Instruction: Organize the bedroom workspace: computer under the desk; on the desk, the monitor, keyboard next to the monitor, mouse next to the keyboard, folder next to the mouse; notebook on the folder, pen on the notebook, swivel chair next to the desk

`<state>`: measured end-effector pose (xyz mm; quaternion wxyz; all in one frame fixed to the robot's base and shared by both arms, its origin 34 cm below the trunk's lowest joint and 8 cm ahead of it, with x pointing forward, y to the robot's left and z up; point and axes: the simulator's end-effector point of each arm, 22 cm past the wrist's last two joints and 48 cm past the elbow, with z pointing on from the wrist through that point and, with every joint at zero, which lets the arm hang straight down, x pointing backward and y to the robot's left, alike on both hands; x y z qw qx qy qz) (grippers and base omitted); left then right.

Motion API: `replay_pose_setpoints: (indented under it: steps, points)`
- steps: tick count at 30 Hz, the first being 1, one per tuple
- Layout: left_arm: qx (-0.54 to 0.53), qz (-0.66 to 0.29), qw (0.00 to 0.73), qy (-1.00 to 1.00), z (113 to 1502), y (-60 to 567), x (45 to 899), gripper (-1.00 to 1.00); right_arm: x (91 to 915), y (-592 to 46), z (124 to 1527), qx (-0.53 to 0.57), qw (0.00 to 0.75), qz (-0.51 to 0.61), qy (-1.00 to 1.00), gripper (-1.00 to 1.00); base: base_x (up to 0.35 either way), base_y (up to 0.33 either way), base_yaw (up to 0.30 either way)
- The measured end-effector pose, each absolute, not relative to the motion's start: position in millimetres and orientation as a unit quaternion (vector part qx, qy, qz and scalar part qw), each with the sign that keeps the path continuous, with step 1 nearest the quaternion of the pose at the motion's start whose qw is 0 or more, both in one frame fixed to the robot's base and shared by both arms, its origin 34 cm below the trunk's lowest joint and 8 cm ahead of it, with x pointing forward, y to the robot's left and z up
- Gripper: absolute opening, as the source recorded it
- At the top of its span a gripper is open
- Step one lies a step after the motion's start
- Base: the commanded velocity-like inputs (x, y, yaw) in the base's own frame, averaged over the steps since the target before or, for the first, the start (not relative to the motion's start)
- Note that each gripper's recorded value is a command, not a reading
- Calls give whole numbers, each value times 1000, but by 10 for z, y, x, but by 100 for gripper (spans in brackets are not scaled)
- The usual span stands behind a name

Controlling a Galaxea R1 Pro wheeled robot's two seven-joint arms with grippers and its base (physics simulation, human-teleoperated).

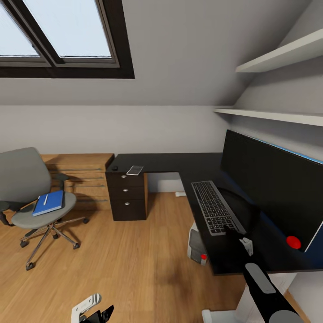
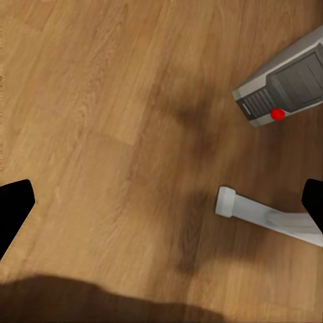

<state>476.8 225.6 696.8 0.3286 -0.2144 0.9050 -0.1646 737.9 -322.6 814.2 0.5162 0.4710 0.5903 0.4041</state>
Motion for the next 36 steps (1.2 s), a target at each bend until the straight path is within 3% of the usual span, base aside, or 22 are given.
replay_pose_setpoints:
  steps: [36]
  points:
    - [-215,-162,327,906,6842,2252,4757,100,7377,-3243,8049,470,519,407,587,-100,-20,23,0]
